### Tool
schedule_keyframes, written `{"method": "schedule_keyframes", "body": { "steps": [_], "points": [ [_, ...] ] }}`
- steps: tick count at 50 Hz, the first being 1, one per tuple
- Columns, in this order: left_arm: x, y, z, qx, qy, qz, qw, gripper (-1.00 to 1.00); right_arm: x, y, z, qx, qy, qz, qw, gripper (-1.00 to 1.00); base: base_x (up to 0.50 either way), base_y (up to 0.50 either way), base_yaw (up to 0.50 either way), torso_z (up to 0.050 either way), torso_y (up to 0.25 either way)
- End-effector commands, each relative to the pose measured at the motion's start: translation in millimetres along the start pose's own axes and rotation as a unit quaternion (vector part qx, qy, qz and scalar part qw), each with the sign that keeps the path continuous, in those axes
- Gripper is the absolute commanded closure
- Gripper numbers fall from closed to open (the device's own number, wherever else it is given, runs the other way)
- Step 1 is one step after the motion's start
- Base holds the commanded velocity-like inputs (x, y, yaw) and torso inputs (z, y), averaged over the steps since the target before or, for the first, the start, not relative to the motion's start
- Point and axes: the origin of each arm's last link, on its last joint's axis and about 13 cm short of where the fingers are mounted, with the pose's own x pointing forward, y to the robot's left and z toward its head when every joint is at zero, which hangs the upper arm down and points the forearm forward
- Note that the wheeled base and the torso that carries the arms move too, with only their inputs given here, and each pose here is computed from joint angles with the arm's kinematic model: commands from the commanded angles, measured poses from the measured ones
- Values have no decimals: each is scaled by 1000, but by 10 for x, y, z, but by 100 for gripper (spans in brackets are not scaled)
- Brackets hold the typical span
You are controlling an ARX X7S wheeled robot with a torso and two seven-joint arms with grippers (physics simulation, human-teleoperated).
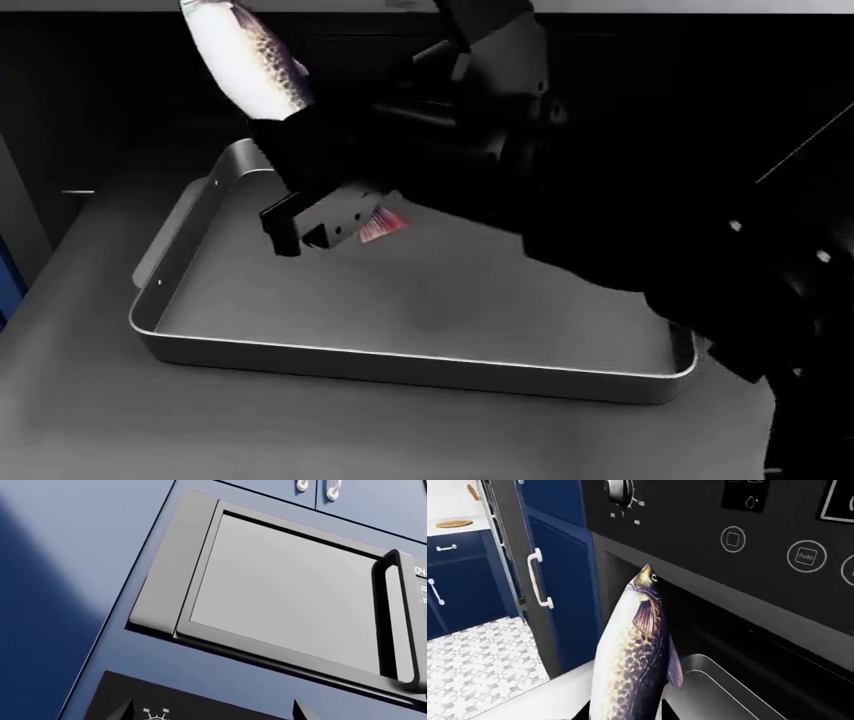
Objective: Pick the fish from the top rack in the oven and place it on the plate on the counter.
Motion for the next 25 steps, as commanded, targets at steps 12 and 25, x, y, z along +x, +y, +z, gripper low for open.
{"method": "schedule_keyframes", "body": {
  "steps": [12,25],
  "points": [
    [12,-26,31,-8,-4,-15,1000,-100,-747,801,444,-78,-144,-21,986,100,0,0,0,0,0],
    [36,-32,31,3,-11,-12,1000,-100,-959,1124,620,-118,-259,-109,952,100,0,0,0,0,0]
  ]
}}
